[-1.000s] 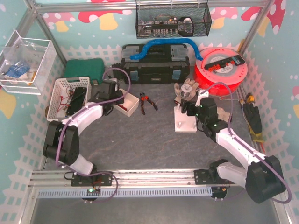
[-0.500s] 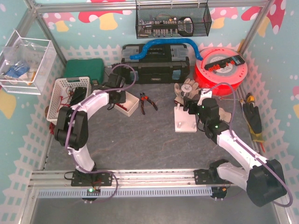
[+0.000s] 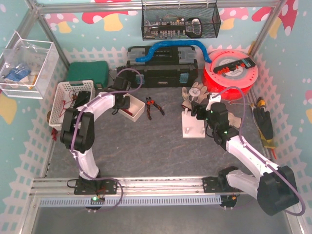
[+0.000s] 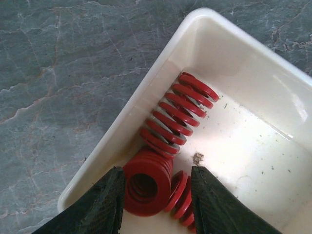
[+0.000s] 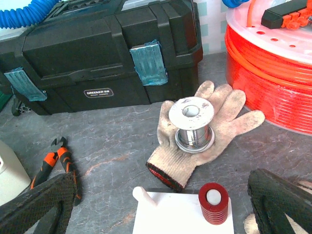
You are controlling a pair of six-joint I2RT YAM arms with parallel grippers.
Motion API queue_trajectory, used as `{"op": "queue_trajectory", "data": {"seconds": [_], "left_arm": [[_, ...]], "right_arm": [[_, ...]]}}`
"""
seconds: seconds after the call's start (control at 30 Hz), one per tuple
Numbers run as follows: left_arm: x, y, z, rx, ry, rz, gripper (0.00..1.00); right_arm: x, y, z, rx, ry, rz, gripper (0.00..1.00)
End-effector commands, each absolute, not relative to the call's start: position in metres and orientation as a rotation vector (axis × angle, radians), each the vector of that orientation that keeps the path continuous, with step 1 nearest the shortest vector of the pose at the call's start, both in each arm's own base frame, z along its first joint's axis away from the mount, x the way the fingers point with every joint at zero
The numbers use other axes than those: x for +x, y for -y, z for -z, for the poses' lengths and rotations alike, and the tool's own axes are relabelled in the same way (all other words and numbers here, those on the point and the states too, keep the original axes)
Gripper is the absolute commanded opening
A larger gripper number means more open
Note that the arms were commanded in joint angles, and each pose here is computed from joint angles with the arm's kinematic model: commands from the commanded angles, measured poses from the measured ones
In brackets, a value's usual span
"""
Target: Install the large spring
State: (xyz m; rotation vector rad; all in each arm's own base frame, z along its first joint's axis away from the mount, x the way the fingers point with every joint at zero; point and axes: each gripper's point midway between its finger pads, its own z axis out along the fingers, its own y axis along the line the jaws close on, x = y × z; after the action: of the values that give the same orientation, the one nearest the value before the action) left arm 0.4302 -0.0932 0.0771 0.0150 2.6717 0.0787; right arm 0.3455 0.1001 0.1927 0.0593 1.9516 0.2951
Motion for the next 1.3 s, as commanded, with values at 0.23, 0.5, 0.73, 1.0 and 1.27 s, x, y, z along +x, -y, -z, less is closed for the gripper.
{"op": "queue_trajectory", "data": {"seconds": [0.23,0.5,0.73,1.0,1.27], "left_arm": [[0.436,0.097,-0.058,0.049,-2.727,-0.065,0.38],[0.446,0.108,-0.072,0.052,-2.685,0.012,0.31],[0.447,0.103,-0.092,0.037,-2.637,-0.015,0.36],[0.443,0.086,-0.101,0.027,-2.613,-0.127,0.42],[0.432,0.089,-0.061,0.037,-2.744,-0.107,0.42]], "right_arm": [[0.345,-0.098,-0.192,0.061,-1.941,-0.283,0.95],[0.347,-0.099,-0.188,0.058,-1.951,-0.28,0.95],[0.347,-0.098,-0.189,0.061,-1.949,-0.273,0.95],[0.348,-0.099,-0.186,0.055,-1.958,-0.276,0.95],[0.347,-0.099,-0.189,0.054,-1.95,-0.274,0.95]]}}
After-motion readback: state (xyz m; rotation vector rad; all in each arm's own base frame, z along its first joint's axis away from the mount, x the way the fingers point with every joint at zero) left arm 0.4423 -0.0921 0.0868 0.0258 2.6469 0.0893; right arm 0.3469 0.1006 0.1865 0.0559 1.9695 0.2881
